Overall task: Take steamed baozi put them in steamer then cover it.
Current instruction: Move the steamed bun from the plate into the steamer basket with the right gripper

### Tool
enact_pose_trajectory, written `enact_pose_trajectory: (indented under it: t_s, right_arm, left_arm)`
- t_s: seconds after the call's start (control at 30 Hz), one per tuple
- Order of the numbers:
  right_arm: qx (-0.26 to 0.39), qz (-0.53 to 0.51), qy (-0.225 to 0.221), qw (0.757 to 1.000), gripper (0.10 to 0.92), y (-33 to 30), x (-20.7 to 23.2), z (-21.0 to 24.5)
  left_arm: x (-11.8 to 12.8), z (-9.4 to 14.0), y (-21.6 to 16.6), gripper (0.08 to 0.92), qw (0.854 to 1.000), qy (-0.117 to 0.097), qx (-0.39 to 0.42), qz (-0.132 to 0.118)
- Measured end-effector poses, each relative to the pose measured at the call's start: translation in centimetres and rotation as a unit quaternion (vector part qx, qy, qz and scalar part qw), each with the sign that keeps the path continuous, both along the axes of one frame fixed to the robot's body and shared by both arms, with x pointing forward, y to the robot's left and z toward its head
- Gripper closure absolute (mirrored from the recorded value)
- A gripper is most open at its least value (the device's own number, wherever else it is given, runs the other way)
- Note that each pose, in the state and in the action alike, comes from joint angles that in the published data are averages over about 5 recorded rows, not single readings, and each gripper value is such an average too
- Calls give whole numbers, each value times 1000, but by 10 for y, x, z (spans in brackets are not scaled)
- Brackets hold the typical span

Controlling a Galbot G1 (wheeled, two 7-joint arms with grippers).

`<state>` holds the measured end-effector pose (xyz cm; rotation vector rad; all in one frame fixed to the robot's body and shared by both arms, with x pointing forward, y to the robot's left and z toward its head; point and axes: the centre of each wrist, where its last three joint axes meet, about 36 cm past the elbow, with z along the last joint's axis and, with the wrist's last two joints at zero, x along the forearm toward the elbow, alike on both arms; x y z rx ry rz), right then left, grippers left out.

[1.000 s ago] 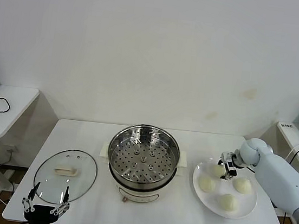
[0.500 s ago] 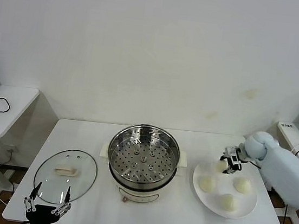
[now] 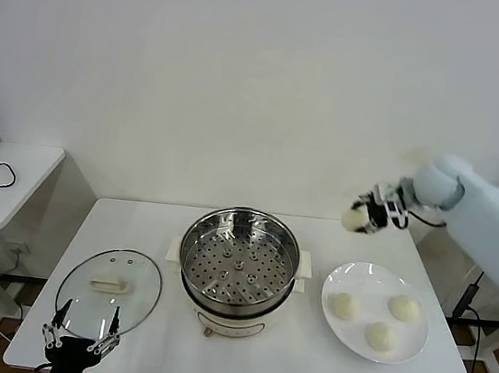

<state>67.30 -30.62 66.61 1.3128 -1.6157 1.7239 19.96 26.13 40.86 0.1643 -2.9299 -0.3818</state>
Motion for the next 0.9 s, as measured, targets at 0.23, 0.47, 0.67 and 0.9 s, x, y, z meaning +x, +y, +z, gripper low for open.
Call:
enact_pose_trajectory:
  t_s: [0.23, 0.47, 0.67, 0.9]
  right_arm:
    - [9, 86, -21, 996, 445, 83, 2, 37]
    - [-14, 174, -15, 985, 445, 159, -2, 23]
    - [-48, 253, -16, 966, 445, 209, -8, -8]
    - [-90, 335, -21, 938, 445, 243, -13, -45]
  left_arm:
    - [1, 4, 4, 177, 1000, -3, 1, 2]
    - [0, 10, 8, 177, 1000, -8, 7, 5]
    - [1, 15, 12, 177, 1000, -13, 8, 11]
    - [2, 17, 14, 177, 1000, -19, 7, 18]
